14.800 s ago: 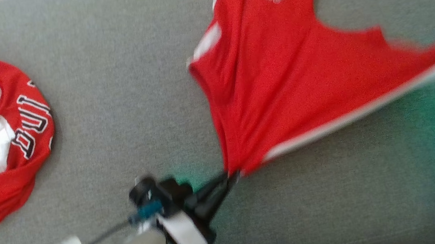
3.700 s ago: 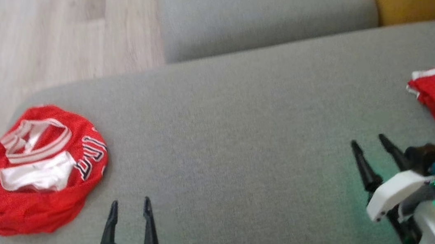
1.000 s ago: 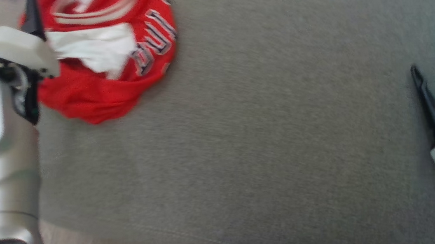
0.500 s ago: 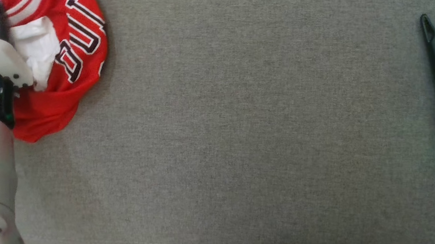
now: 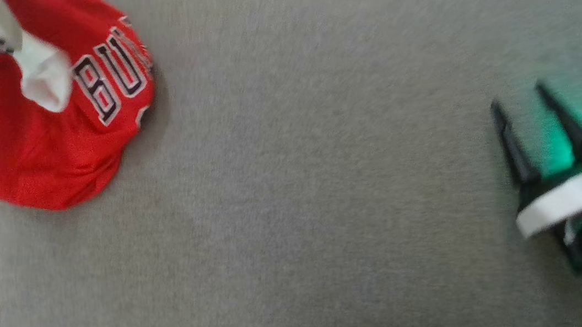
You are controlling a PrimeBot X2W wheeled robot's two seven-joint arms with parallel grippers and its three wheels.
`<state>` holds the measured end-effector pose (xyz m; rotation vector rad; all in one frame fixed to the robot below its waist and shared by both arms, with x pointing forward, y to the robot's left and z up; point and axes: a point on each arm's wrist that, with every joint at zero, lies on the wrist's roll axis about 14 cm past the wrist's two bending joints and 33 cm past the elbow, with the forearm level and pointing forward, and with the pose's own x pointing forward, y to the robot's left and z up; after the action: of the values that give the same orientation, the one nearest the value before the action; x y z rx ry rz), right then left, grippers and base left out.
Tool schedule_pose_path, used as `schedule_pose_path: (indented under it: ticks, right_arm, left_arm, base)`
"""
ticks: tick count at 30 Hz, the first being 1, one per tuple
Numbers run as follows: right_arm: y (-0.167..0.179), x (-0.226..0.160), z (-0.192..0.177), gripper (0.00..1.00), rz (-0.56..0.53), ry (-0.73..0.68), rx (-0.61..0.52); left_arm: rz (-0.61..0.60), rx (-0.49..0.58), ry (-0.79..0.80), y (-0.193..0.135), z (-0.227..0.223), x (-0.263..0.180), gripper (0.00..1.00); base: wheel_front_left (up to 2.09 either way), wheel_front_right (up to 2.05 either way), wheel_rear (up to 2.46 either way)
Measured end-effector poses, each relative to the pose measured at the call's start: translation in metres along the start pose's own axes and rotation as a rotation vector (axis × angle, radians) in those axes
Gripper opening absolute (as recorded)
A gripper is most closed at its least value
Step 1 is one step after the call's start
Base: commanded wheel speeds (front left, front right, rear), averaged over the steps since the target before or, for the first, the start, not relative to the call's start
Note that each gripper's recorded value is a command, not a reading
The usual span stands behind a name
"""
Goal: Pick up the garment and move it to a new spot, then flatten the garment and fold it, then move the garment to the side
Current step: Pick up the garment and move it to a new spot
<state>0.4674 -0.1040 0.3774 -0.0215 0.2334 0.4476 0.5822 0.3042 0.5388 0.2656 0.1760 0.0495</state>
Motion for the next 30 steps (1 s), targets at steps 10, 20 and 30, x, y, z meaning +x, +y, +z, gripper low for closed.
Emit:
schedule_pose_path:
  ticks: [10, 20, 30]
  right_arm:
    - [0.010, -0.083, 0.031, 1.00, -0.125, -0.071, 0.055]
    - [-0.021, -0.159, 0.046, 1.00, -0.339, -0.161, 0.092]
    - [-0.033, -0.180, 0.040, 1.00, -0.427, -0.172, 0.134]
  left_arm:
    - [-0.247, 0.131, -0.422, -0.078, 0.203, -0.061, 0.00]
    - [-0.592, 0.259, -0.686, -0.221, 0.322, -0.137, 0.00]
    - [-0.864, 0.199, -0.516, -0.311, 0.235, -0.138, 0.00]
  base:
    - [0.00, 0.00, 0.00]
    - [0.00, 0.00, 0.00]
    - [0.00, 0.00, 0.00]
